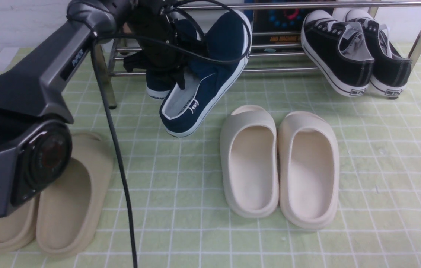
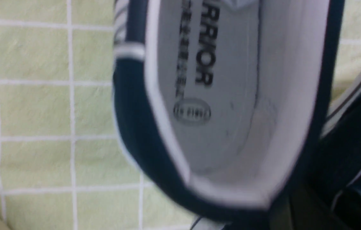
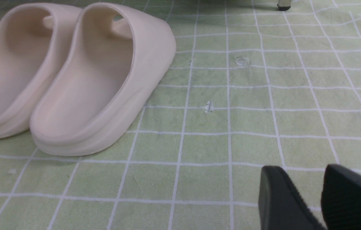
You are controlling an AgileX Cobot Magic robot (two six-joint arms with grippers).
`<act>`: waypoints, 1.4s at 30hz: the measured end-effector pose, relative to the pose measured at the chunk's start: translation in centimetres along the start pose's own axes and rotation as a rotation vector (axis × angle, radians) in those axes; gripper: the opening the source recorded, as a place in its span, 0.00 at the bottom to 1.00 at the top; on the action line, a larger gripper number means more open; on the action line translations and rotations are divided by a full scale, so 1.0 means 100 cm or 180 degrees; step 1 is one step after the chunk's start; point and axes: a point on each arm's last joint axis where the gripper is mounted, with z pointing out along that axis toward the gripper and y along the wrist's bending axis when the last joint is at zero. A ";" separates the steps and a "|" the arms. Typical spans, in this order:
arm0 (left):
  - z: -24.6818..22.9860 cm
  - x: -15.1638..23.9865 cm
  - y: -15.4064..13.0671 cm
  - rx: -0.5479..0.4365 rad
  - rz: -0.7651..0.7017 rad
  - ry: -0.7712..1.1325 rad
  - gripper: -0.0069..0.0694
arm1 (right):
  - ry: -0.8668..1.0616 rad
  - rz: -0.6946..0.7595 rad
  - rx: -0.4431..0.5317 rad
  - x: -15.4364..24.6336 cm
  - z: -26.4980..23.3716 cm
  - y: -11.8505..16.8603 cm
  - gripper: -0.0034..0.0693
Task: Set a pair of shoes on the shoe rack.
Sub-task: Use the left arm to put a shoe into the shoe rack
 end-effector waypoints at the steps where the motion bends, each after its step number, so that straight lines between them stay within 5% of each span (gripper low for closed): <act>1: -0.003 0.000 -0.001 0.0006 0.0008 -0.0015 0.09 | 0.0000 0.0000 0.0000 0.000 0.000 0.000 0.38; 14: -0.018 0.026 -0.003 0.0143 -0.0019 0.0288 0.09 | 0.0000 0.0000 0.0000 0.000 0.000 0.000 0.38; 27: -0.012 -0.004 -0.013 0.0423 -0.0362 -0.0293 0.09 | 0.0000 0.0000 0.0000 0.000 0.000 0.000 0.38; 42: 0.020 -0.020 -0.014 0.0598 -0.0154 -0.0307 0.09 | 0.0000 0.0000 0.0000 0.000 0.000 0.000 0.38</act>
